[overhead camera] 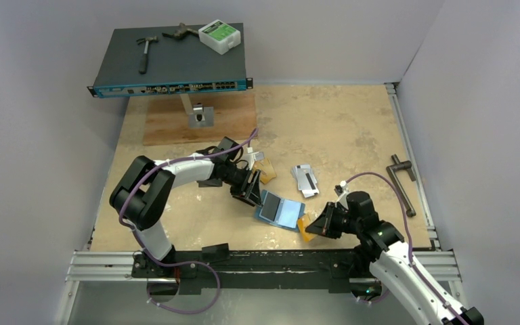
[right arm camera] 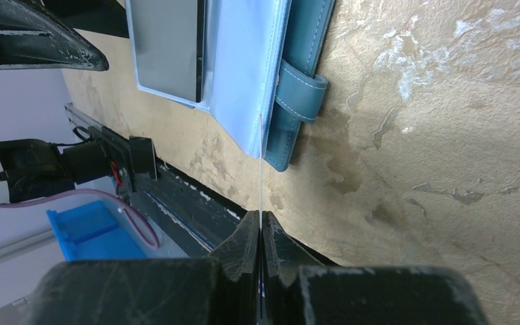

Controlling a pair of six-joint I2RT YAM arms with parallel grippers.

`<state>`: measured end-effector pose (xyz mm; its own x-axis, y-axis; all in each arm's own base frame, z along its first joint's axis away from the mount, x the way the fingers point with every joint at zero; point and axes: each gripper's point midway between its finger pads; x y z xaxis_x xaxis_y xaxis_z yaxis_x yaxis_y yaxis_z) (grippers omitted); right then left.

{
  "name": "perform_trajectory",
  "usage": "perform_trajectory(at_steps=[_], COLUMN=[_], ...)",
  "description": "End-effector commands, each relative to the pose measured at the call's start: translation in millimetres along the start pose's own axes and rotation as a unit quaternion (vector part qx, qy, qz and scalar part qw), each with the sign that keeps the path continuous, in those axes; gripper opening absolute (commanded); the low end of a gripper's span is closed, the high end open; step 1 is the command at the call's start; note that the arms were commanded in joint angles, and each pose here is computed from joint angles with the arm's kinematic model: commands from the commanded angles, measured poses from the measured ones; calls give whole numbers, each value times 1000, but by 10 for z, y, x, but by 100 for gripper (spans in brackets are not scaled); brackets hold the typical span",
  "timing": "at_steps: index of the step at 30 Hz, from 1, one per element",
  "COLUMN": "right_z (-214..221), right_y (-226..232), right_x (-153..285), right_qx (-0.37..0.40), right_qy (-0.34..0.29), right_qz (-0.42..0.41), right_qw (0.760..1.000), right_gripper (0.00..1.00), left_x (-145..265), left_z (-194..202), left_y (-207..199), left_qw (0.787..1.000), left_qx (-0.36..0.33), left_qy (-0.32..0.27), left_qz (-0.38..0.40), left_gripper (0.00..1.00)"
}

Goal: Put the credit cards into the card holder
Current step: Insert the credit card into the card holder.

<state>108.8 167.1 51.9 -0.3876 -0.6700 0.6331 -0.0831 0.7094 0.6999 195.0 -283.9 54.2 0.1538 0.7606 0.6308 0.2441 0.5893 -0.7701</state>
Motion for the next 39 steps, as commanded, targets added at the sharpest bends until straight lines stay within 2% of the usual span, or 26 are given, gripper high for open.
perform_trajectory(at_steps=[1, 22, 39], right_z=[-55, -56, -94], right_y=[74, 77, 206], right_x=[37, 21, -24], right_qx=[19, 24, 29], right_qy=[-5, -1, -6], right_qz=[-9, -11, -53], right_qw=[1000, 1000, 998], right_gripper=[0, 0, 0], left_x=[41, 51, 62], left_z=[-92, -93, -101], left_y=[-139, -161, -169], left_qw=[1000, 1000, 999], left_qx=[-22, -24, -26], left_qy=[-9, -9, -11], left_qz=[15, 18, 19], left_gripper=[50, 49, 48])
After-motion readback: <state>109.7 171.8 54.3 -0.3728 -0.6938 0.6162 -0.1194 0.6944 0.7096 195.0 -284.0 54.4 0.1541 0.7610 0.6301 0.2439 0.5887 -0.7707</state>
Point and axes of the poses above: each gripper's point midway between its finger pads, its own x axis back along the fingers, its own y axis along the line the jaws close on, z = x × y, and after that the axes turned 8 degrees about x, right-handed
